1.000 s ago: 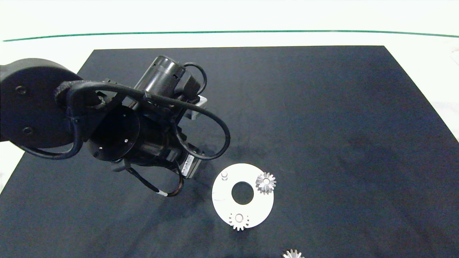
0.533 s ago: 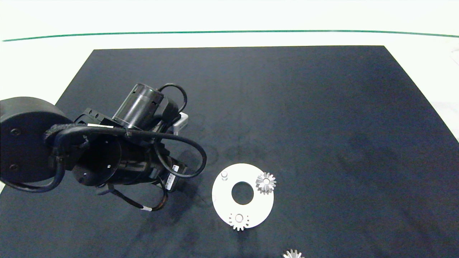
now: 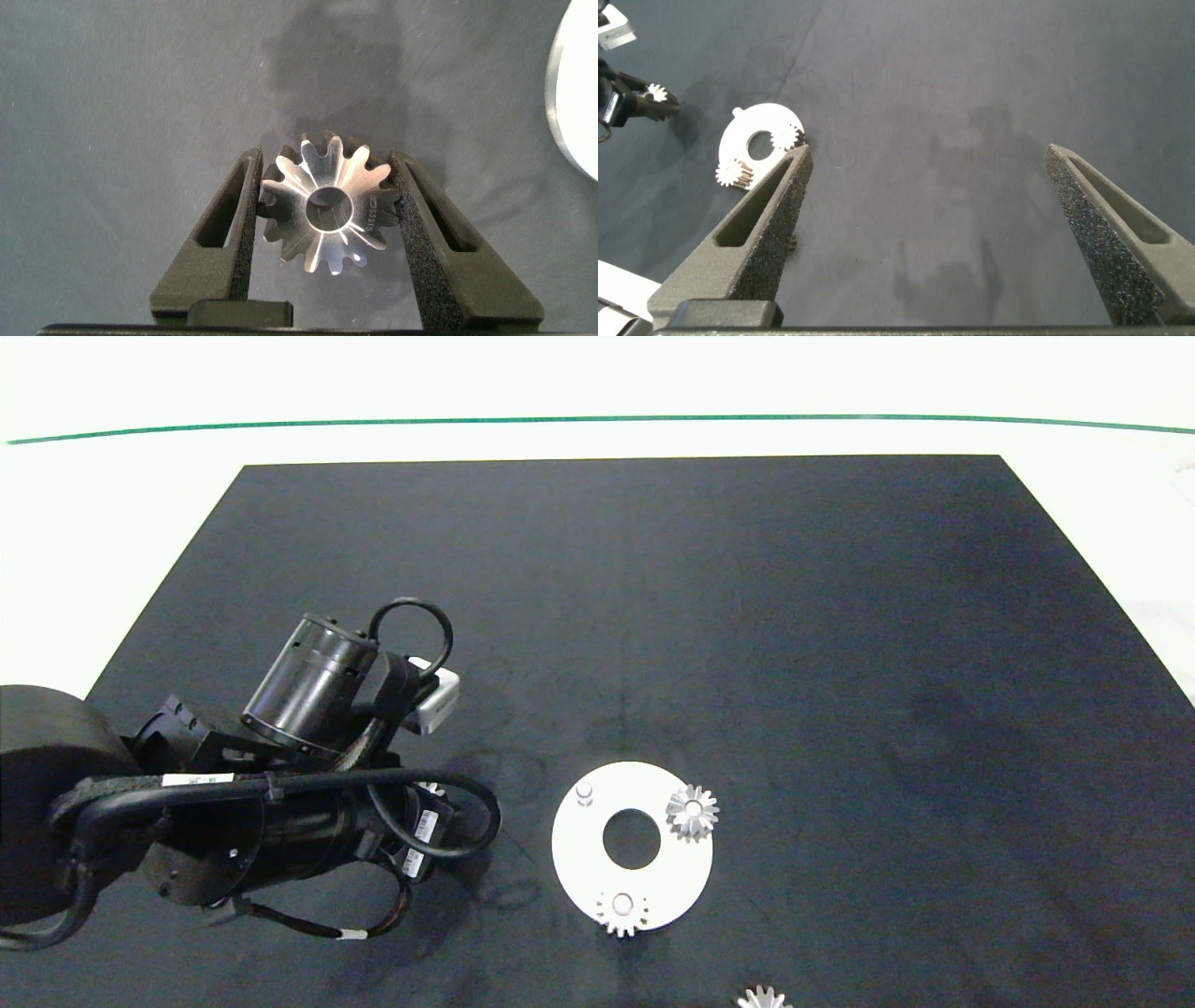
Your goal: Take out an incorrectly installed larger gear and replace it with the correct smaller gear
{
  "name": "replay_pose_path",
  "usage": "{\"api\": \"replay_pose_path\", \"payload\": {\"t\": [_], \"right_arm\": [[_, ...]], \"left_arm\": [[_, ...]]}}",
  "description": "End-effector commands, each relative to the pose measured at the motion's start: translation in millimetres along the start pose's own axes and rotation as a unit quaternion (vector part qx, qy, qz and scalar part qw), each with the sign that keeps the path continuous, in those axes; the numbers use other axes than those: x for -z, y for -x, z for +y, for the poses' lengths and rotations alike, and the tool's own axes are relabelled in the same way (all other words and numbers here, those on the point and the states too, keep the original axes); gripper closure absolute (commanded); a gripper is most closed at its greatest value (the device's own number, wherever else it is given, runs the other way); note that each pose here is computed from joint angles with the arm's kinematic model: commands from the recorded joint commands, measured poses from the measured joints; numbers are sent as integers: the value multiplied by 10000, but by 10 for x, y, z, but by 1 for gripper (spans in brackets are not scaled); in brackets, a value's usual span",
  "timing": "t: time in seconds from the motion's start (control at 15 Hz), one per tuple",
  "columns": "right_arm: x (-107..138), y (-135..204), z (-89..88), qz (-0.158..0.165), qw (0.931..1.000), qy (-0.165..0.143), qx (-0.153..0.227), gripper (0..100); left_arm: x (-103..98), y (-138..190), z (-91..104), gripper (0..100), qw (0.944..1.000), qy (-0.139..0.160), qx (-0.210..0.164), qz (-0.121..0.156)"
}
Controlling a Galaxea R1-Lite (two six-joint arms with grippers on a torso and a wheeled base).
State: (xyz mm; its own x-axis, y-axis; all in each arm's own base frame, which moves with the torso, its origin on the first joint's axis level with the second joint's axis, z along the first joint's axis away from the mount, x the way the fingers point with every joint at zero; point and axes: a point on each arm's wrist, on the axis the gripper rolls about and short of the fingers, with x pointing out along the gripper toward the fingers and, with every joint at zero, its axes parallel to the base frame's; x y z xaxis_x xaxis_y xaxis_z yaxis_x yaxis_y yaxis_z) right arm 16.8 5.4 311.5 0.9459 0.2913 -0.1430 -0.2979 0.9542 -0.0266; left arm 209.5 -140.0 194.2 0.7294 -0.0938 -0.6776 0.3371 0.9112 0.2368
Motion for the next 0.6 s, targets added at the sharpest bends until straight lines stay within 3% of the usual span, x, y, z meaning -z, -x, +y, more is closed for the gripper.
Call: {"api": "replay_pose_path", "payload": {"t": [0.07, 0.33, 0.6], "right_arm": [[3, 2, 0, 10, 10000, 4, -4, 0], [8, -1, 0, 26, 10000, 3, -5, 0], [6, -1, 1, 18, 10000, 4, -12, 0]], "left_arm": [[66, 1, 3, 84, 10000, 6, -13, -4], [142, -58, -1, 84, 10000, 35, -34, -18], [168, -111, -5, 84, 9997, 125, -37, -219]]}}
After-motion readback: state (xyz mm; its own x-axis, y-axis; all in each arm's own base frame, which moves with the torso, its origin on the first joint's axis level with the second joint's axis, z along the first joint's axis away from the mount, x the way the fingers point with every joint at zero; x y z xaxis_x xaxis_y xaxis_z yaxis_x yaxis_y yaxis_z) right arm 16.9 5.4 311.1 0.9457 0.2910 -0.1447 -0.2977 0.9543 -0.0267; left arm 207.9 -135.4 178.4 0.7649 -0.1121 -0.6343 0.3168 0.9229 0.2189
